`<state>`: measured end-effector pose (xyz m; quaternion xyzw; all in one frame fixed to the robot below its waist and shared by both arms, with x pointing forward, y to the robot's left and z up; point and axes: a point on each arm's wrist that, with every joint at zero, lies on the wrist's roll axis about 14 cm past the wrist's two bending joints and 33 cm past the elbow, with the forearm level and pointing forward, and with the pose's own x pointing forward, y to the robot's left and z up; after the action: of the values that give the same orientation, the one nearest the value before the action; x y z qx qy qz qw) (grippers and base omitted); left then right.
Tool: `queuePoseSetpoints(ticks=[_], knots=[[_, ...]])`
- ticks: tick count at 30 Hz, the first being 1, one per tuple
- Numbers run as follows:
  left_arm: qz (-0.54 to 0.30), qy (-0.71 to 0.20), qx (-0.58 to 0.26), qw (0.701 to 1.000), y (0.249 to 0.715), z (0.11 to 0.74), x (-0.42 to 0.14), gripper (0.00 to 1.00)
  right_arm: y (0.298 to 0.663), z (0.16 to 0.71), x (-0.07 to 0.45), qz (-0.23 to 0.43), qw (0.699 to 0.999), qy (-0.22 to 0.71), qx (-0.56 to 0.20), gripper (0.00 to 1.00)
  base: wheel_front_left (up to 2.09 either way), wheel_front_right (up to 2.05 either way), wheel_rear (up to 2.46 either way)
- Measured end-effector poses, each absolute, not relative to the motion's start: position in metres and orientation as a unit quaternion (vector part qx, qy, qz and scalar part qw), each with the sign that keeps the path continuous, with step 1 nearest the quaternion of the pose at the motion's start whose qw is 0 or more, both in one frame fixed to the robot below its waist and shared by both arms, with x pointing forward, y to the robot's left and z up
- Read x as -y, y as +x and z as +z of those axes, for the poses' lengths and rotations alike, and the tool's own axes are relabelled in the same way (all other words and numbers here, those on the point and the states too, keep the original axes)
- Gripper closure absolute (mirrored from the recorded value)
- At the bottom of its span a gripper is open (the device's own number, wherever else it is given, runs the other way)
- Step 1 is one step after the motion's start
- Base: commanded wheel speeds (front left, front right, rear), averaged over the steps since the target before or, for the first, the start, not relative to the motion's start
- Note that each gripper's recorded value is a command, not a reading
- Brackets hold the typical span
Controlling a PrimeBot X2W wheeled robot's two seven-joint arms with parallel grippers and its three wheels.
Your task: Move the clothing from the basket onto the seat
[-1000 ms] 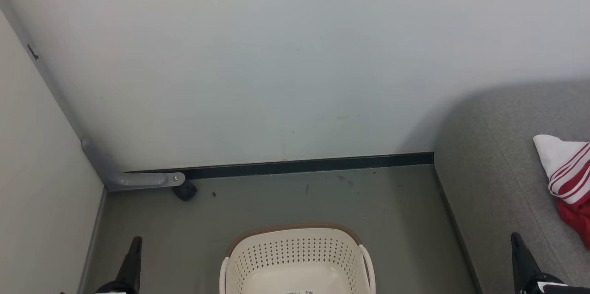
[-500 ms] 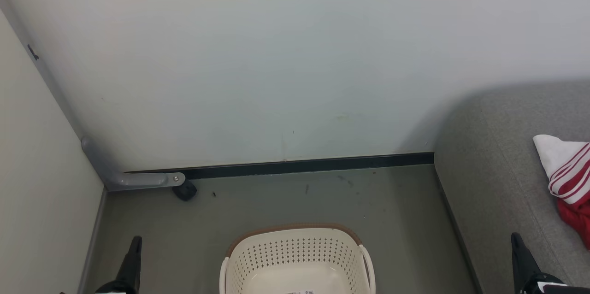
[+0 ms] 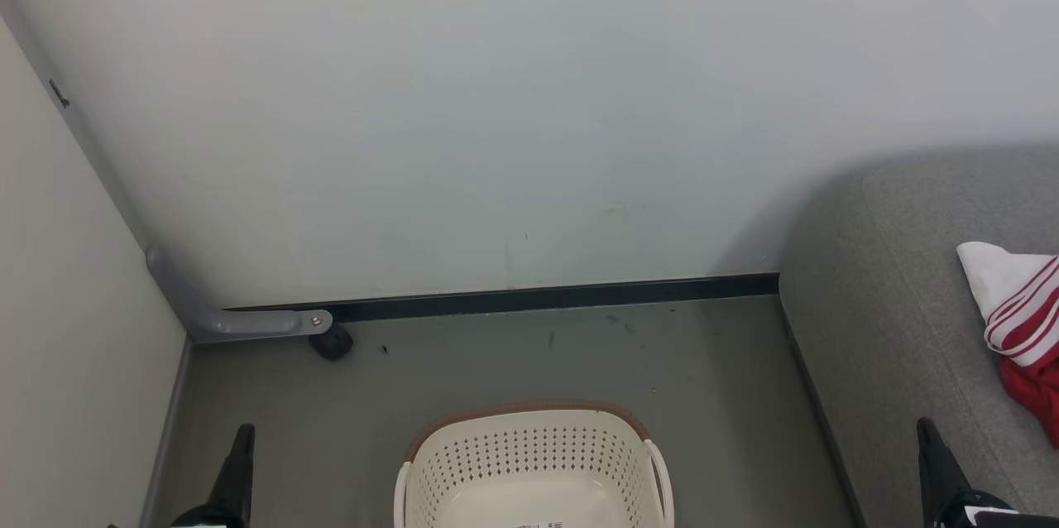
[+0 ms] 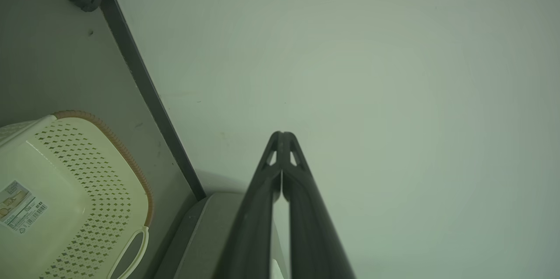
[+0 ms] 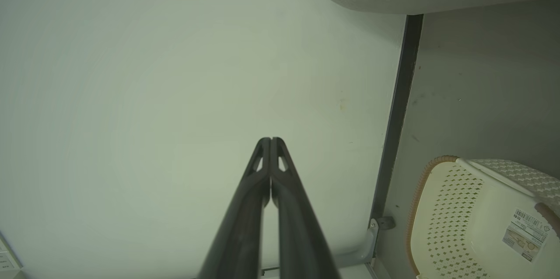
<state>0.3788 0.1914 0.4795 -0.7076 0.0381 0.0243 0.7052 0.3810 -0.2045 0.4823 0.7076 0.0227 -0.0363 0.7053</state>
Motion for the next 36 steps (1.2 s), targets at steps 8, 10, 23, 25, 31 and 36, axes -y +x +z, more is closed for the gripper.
queuePoseSetpoints(ticks=[8, 10, 23, 25, 31, 36], knots=[[0.024, -0.708, -0.038, 0.705, 0.3788, 0.4795, -0.1914, 1.00, 0.3810, 0.4823, 0.2045, -0.036, 0.705, 0.708, -0.023, 1.00, 0.00, 0.00, 0.00], [0.024, -0.708, -0.038, 0.705, 0.3787, 0.4796, -0.1914, 1.00, 0.3809, 0.4824, 0.2045, -0.036, 0.705, 0.708, -0.023, 1.00, 0.00, 0.00, 0.00], [0.025, -0.708, -0.038, 0.705, 0.3787, 0.4793, -0.1914, 1.00, 0.3810, 0.4823, 0.2045, -0.036, 0.705, 0.708, -0.023, 1.00, 0.00, 0.00, 0.00], [0.025, -0.708, -0.038, 0.705, 0.3787, 0.4792, -0.1914, 1.00, 0.3809, 0.4823, 0.2045, -0.036, 0.705, 0.708, -0.023, 1.00, 0.00, 0.00, 0.00], [0.025, -0.708, -0.039, 0.705, 0.3787, 0.4792, -0.1914, 1.00, 0.3809, 0.4824, 0.2045, -0.036, 0.705, 0.708, -0.023, 1.00, 0.00, 0.00, 0.00], [0.025, -0.708, -0.039, 0.705, 0.3787, 0.4791, -0.1914, 1.00, 0.3809, 0.4823, 0.2045, -0.036, 0.705, 0.708, -0.023, 1.00, 0.00, 0.00, 0.00]])
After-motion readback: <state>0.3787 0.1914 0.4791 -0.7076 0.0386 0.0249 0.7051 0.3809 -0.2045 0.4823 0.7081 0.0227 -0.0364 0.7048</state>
